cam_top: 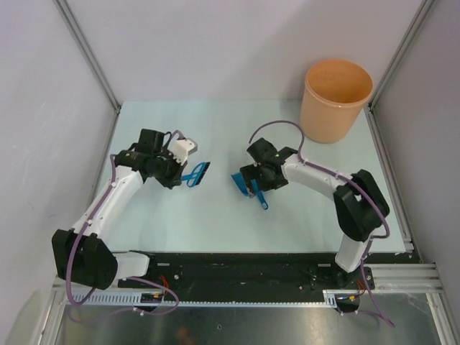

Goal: Sweep away the paper scraps from the table

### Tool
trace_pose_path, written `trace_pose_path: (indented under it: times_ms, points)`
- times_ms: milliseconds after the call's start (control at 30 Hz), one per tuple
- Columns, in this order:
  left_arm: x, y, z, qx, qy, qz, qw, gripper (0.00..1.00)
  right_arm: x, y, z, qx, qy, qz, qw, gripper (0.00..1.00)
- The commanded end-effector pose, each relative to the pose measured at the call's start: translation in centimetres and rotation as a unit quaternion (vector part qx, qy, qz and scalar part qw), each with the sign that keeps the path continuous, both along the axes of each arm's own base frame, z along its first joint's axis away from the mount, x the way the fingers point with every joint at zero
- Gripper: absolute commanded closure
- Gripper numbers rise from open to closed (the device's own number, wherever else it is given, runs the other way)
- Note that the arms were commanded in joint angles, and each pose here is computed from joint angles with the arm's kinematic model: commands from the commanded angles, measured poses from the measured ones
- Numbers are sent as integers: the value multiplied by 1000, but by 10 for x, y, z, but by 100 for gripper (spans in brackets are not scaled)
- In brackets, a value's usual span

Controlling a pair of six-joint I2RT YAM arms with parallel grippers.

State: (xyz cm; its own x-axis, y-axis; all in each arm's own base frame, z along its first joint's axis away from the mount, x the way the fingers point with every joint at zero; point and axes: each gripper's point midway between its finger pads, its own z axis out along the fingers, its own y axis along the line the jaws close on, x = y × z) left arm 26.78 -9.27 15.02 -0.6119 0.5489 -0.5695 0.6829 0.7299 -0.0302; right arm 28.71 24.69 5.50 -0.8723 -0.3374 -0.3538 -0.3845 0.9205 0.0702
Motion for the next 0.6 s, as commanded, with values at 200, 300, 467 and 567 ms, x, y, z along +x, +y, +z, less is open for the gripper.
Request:
trace_pose_path:
  times_ms: [200, 300, 467, 567]
  points:
    - [46, -65, 39, 113, -93, -56, 988, 100, 47, -93, 106, -5, -205, -155, 966, 0]
    - [58, -86, 51, 182, -143, -59, 971, 100, 48, -130, 103, 0, -208, -203, 957, 0]
    - [69, -130, 37, 312, -200, -92, 924, 100, 37, -171, 112, 30, -216, -249, 943, 0]
    - [72, -157, 21, 367, -223, -113, 896, 100, 34, -189, 115, 39, -219, -270, 937, 0]
